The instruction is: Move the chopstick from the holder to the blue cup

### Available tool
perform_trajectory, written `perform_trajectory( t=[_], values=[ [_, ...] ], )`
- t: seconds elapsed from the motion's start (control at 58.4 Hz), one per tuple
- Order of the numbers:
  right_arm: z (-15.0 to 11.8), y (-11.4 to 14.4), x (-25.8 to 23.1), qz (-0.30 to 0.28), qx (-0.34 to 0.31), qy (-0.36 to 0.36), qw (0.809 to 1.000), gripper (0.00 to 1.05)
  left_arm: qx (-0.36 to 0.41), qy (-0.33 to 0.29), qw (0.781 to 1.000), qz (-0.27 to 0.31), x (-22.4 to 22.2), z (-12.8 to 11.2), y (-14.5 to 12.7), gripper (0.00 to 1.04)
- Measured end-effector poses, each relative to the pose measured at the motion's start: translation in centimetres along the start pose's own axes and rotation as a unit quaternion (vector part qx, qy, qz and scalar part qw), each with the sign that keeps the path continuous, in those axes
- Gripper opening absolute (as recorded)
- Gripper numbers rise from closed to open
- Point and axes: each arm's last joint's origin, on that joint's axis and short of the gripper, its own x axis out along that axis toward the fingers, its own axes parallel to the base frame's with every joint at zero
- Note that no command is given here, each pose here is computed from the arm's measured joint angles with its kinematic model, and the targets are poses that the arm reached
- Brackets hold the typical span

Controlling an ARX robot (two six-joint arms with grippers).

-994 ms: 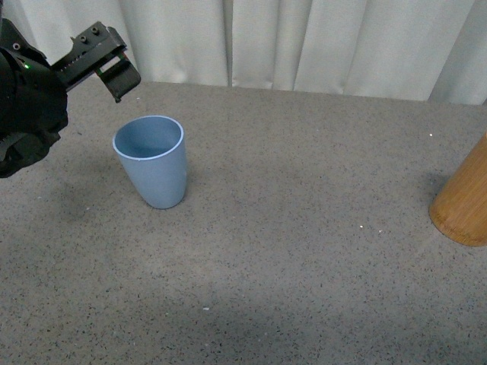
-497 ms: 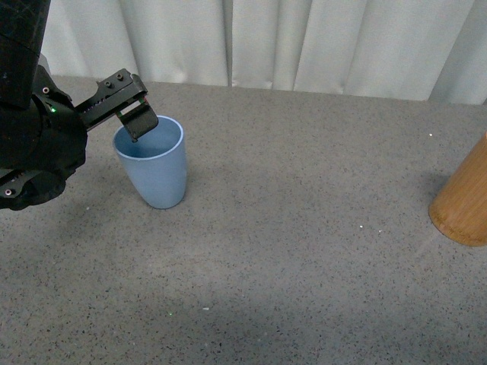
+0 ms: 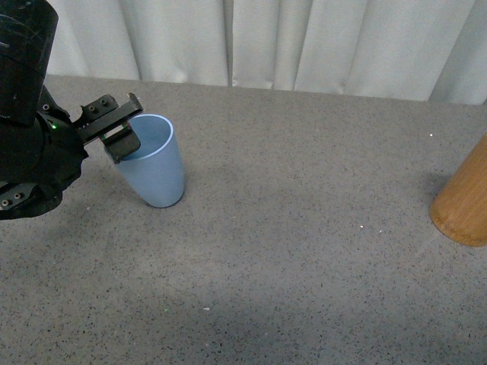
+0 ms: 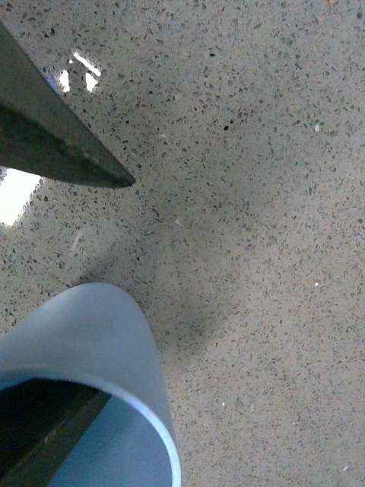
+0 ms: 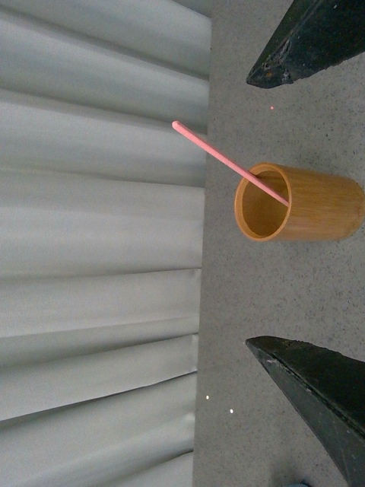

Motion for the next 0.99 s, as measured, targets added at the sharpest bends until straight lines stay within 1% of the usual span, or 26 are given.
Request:
perform_trajectory(
  t=[0.12,0.154,0.257,0.343,0.36,0.548,0.668,0.805,0.994],
  values=[
    [0.0,0.0,0.0,0.0,0.0,0.0,1.0,0.95,0.0,-0.005,1.0,0.002,0.0,0.0,0.0,0.41],
    [0.0,0.0,0.0,0.0,0.0,0.0,1.0,0.95,0.0,-0.005,1.0,0.001,0.0,0.0,0.0,0.37],
    [0.0,0.0,0.0,0.0,0.0,0.0,1.0,0.95,0.0,-0.004,1.0,-0.005,0.0,0.0,-0.1,0.21],
    [0.0,0.0,0.0,0.0,0.0,0.0,1.0,0.95,-0.001,-0.004,1.0,-0.013,-0.1,0.1,-0.3,0.04],
    [0.0,0.0,0.0,0.0,0.0,0.0,1.0,0.95,-0.003,-0.003,1.0,-0.016,-0.2,0.1,-0.4,0.03],
    [0.0,0.0,0.0,0.0,0.0,0.0,1.0,0.95,0.004,-0.013,0.998,-0.055,-1.3,1.0,-1.2,0.04],
    [0.0,0.0,0.0,0.0,0.0,0.0,1.0,0.95,0.03,-0.018,0.996,-0.085,-2.2,1.4,-2.4,0.04],
    [0.0,0.0,0.0,0.0,0.0,0.0,1.0,0.95,0.104,0.009,0.983,-0.154,-3.2,1.2,-5.5,0.04],
    [0.0,0.0,0.0,0.0,0.0,0.0,1.0,0.95,0.188,0.033,0.965,-0.182,-3.5,0.7,-7.8,0.04]
  ],
)
